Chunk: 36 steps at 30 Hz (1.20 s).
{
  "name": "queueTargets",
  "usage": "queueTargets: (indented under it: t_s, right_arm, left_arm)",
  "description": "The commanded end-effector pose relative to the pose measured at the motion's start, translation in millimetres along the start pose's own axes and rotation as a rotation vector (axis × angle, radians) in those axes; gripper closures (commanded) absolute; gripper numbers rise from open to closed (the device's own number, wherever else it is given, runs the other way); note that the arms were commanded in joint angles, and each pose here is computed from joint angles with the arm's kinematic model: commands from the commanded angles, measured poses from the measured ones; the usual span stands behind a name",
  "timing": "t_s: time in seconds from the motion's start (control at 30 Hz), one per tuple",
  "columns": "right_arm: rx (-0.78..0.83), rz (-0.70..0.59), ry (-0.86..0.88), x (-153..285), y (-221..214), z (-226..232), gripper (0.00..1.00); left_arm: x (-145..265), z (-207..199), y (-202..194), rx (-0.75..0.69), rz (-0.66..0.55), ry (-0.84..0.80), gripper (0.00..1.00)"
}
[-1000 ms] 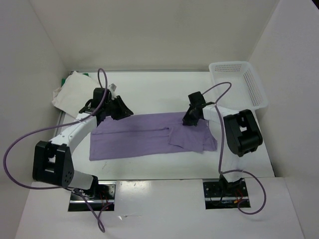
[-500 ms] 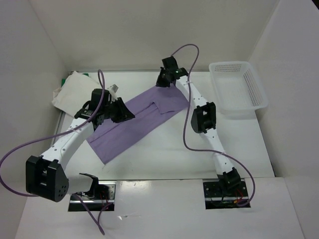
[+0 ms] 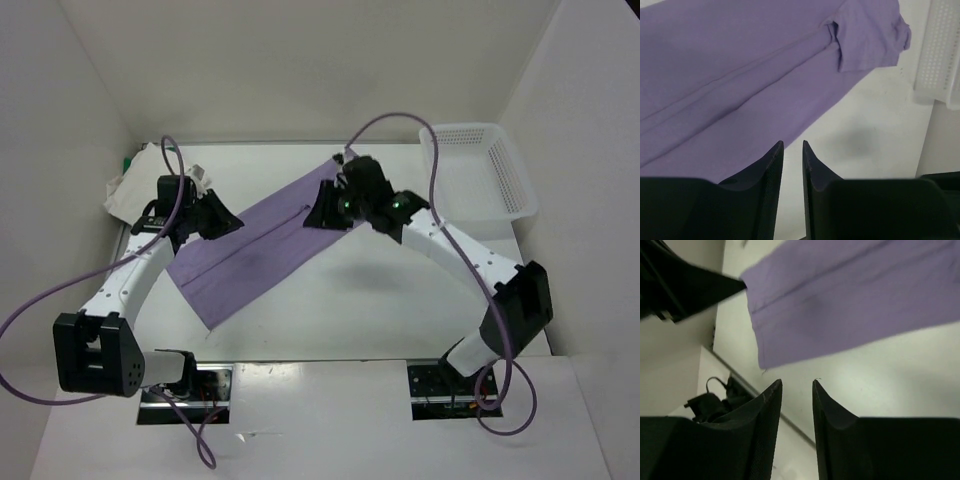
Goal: Fold and stack the t-shirts
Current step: Rotate the tshirt 90 degrees
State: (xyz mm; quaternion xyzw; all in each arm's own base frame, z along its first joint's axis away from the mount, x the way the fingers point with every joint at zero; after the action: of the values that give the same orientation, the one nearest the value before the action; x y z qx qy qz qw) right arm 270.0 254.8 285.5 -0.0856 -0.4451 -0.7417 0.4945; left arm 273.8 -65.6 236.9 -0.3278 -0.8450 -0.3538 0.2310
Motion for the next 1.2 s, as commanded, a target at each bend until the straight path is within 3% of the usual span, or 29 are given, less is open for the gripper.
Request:
queueTargets:
  t_s: [0.0,0.1,0.3,0.47,0.6,0.63,0.73,0.77,0.9,1.1,1.13,1.17]
  right_arm:
    - [-0.108,0.143,0.076,-51.8,-61.3,-16.2,0.64]
    - [-0.16,0.168,0.068,-75.4,-93.9,-26.3,0.57]
    - [-0.277,0.141,-0.019,-112.1,-104.7,-44.9,0.42]
    - [-0.349,0.16,-0.049,-152.1,-106.1,-52.0,0.39]
    - [-0.396,0.182,-0.098,-176.7,-112.5,-57.1,0.52]
    - [-0.408,0.192,-0.112,-180.3,-112.3,-57.4,0.67]
    - [-0.422,0.208,-0.151,-182.1,-121.3,-66.0,0.9]
    - [-0.423,0.213,-0.157,-177.0,-122.6,-66.2,0.93]
    - [-0.349,0.227,-0.159,-125.1,-126.3,-62.0,0.97]
    - [-0.315,0.398,-0.312,-39.7,-172.8,-124.0,1.0]
    - [-0.307,0.377,-0.292,-26.1,-168.5,-123.8,1.0]
    - [-0.319,0.385,-0.315,-16.1,-166.9,-136.1,0.94]
  left_arm:
    - [-8.5,6.0,7.0,-0.033,-0.008,0.015,0.71]
    - [-21.0,10.7,8.8,-0.028,0.003,0.023,0.71]
    - [-25.5,13.5,3.9,-0.023,0.012,-0.011,0.67]
    - [-26.0,15.0,0.2,-0.019,0.032,-0.021,0.67]
    - [-29.4,14.8,1.0,-0.031,0.037,-0.041,0.66]
    - [-27.2,9.3,7.2,-0.05,0.019,-0.055,0.66]
    - [-34.8,5.8,13.8,-0.073,0.02,-0.05,0.66]
    - [-39.2,3.6,15.3,-0.078,0.022,-0.045,0.66]
    - [-53.6,-7.3,22.9,-0.109,0.022,-0.047,0.63]
    - [-93.4,-21.3,34.8,-0.226,0.009,0.005,0.57]
    - [-107.4,-14.9,35.2,-0.227,0.028,0.032,0.55]
    - [-114.6,-24.3,40.8,-0.252,0.016,0.01,0.52]
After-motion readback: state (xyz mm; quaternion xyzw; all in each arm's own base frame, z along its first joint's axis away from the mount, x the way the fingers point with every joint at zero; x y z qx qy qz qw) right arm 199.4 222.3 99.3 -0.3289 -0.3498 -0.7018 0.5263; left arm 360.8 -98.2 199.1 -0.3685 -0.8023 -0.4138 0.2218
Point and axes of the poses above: each gripper's point midway between its finger pads, its own x axis back along the fingers, its own z axis along the line the jaws close on, y = z × x, the point moved 10 cm from there along x, back along the fingers, and after that the axes turned 2 degrees about x, right-handed, at the moved point
